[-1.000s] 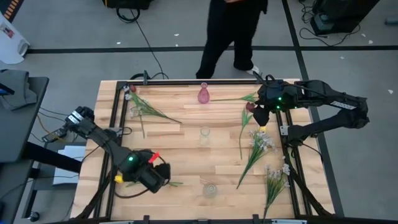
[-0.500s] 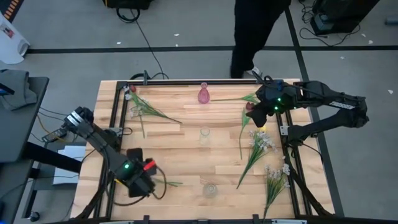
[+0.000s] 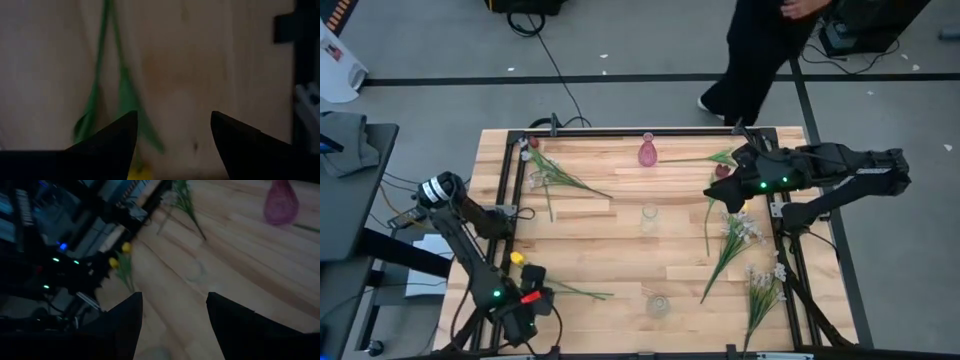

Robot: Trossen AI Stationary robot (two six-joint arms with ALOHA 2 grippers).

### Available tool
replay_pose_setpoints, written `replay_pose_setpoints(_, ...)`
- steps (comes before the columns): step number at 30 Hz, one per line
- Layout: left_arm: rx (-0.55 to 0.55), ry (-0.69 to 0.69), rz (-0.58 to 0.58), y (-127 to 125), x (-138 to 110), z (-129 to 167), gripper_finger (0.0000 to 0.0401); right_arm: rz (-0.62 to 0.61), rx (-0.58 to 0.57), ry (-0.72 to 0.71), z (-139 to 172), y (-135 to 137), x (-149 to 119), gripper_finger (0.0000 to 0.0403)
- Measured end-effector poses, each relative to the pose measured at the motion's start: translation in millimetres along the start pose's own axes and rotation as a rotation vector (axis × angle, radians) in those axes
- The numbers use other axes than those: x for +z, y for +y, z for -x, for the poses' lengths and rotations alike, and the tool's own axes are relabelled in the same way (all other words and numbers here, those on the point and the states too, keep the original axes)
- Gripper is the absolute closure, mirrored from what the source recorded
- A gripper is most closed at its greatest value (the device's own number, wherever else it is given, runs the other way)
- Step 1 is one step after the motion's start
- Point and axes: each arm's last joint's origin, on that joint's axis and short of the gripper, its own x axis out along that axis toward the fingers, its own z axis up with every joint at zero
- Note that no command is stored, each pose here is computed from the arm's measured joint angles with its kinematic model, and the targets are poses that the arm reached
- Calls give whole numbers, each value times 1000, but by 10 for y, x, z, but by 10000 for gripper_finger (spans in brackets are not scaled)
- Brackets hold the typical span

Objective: Sort flowers into vase by color
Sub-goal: Put the bottom yellow flower into the pink transparent vase

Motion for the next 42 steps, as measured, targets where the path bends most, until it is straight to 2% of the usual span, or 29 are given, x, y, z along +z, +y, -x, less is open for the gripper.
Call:
replay_pose_setpoints(4,-34,-33,34,8,-34,-146,144,-16,31,-45,22,75,-35,170)
replay_pose_setpoints(12,103,35,84,289,-149,-384,144,-26,72,-103,15,194,-92,170)
replay_pose_setpoints(18,75,6,116,363,-128,-503,144,-24,112,-97,-21,284,-145,170)
replay_pose_setpoints(32,34,1,101,345,-101,-509,146,-18,157,-102,0,393,-260,170)
replay_pose_setpoints(38,-33,-3,115,300,-73,-509,177,-13,178,-90,23,422,-302,170)
replay_pose_setpoints(42,-4,-15,133,316,-78,-511,206,-17,202,-100,42,455,-318,170)
